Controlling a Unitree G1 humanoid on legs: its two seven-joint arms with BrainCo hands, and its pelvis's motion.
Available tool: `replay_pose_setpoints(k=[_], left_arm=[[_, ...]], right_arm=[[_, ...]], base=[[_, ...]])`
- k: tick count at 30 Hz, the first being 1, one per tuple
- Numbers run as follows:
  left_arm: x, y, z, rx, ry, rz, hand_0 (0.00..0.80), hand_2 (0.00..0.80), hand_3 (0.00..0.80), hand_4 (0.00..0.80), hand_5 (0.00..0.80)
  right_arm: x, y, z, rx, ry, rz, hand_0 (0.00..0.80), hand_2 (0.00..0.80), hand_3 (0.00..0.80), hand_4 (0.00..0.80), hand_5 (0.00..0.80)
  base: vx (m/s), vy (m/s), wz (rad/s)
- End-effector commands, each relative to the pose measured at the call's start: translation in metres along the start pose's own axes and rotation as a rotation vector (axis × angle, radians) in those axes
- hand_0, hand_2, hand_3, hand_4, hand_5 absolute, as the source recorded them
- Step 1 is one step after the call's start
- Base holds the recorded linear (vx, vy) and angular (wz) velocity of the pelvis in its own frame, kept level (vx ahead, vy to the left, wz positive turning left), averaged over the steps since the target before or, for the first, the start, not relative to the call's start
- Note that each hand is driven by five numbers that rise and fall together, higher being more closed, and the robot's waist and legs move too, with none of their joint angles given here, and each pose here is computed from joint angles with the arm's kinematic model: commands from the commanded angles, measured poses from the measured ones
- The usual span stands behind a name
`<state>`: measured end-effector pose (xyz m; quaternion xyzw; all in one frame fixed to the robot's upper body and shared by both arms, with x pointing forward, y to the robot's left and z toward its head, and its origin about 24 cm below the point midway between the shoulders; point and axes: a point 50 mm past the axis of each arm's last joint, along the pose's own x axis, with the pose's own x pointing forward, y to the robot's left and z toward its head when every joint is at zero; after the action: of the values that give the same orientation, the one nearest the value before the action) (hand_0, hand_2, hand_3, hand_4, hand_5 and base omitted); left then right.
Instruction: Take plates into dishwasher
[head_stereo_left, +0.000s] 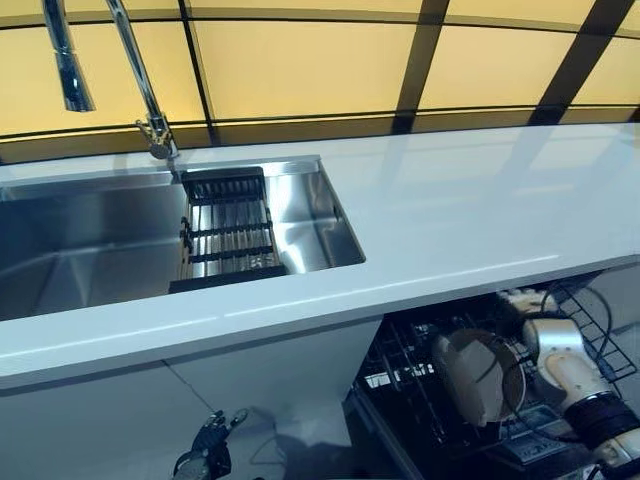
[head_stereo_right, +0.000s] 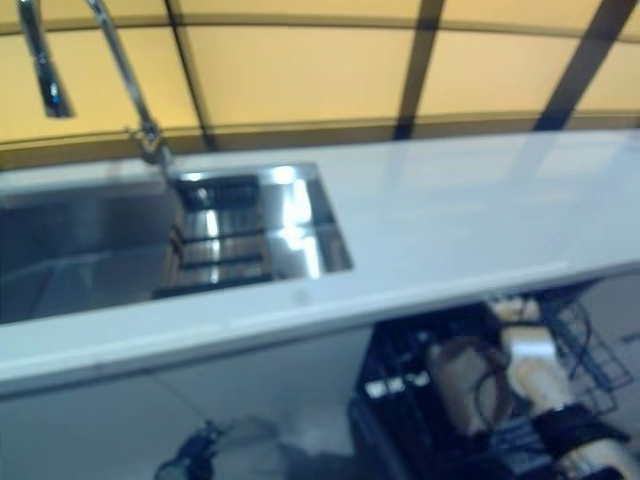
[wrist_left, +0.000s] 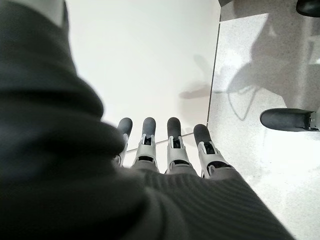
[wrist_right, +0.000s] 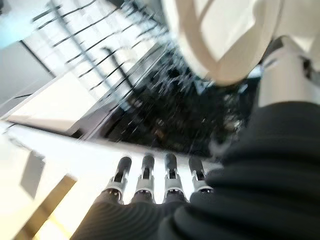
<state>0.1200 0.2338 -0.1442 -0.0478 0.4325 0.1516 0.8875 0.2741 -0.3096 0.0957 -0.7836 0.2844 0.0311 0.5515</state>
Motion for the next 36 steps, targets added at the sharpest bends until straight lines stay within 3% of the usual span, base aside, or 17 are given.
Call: replay_pose_setpoints(k=[1,11,26,32,36], left_arm=[[0.007,0.008,0.026,-0.005,-0.096,0.026,0.0,0.0,0.0,0.0,0.0],[0.006,0.01,0.024,-0.027,-0.102,0.036,0.0,0.0,0.0,0.0,0.0],[0.004,0.028,0.018,-0.026,-0.058,0.153,0.0,0.0,0.0,0.0,0.0],[0.012,0.021,0.044,0.061,-0.092,0.142,0.0,0.0,0.0,0.0,0.0],[0.007,0.037,0.036,0.067,-0.073,0.195,0.0,0.0,0.0,0.0,0.0]], right_arm=[[-0.012,-0.036,-0.029,-0.063,0.077,-0.115,0.0,0.0,0.0,0.0,0.0],[-0.032,-0.065,-0.055,-0.005,0.091,-0.183,0.0,0.0,0.0,0.0,0.0],[-0.02,-0.04,-0.111,0.259,0.279,-0.121,0.0,0.0,0.0,0.0,0.0],[-0.005,0.007,-0.112,0.438,0.356,-0.071,0.0,0.0,0.0,0.0,0.0],[-0.008,0.064,-0.108,0.502,0.367,0.09,0.0,0.0,0.0,0.0,0.0]], base=[[0.017,0.013,-0.08],[0.015,0.011,-0.11],[0.011,0.025,-0.06],[-0.172,0.116,-0.7],[-0.17,0.086,-0.45]])
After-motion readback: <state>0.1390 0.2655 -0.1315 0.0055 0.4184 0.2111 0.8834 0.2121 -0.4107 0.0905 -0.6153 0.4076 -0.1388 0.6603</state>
